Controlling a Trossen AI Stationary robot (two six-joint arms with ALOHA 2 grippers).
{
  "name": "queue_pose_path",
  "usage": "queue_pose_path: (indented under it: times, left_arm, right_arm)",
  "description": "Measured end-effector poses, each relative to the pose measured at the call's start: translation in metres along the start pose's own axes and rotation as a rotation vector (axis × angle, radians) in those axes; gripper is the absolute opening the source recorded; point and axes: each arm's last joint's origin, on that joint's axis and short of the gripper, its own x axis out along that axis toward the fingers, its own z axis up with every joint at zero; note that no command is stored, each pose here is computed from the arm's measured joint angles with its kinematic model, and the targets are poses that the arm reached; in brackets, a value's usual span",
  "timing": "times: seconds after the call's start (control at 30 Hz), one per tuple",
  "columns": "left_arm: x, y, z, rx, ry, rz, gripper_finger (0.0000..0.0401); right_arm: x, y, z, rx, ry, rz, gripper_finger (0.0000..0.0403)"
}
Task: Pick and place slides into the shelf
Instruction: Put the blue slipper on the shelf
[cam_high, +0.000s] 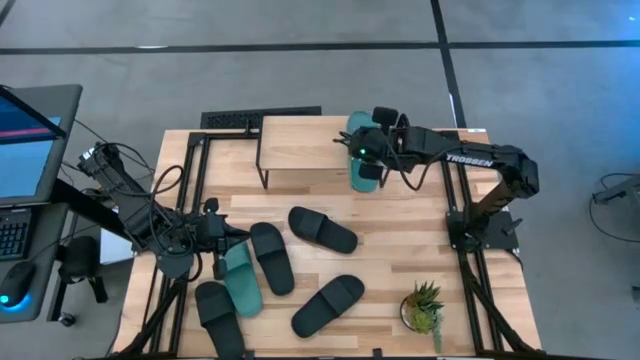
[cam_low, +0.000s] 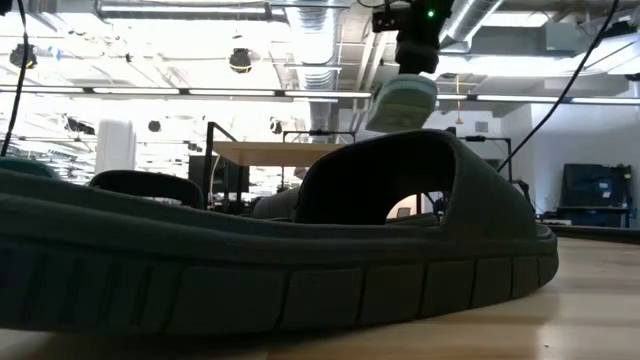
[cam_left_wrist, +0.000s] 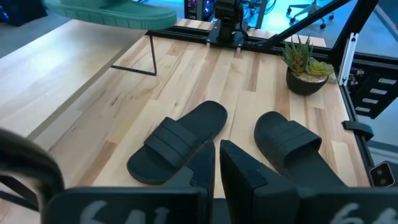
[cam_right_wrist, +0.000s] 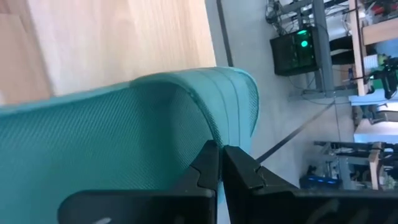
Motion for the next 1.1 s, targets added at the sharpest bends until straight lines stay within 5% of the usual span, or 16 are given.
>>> queue_pose_path:
  times: [0.8, 1.1]
  left_arm:
    - [0.000, 0.002, 0.002, -0.075, -0.054, 0.060, 0.0014]
    - [0.000, 0.002, 0.002, -0.095, -0.073, 0.080, 0.0014]
  right_arm:
    - [0.041, -0.051, -0.019, -0.035, -0.023, 0.066, 0.0000]
    - [0.058, -0.043, -0.025, -0.063, -0.026, 0.086, 0.0000]
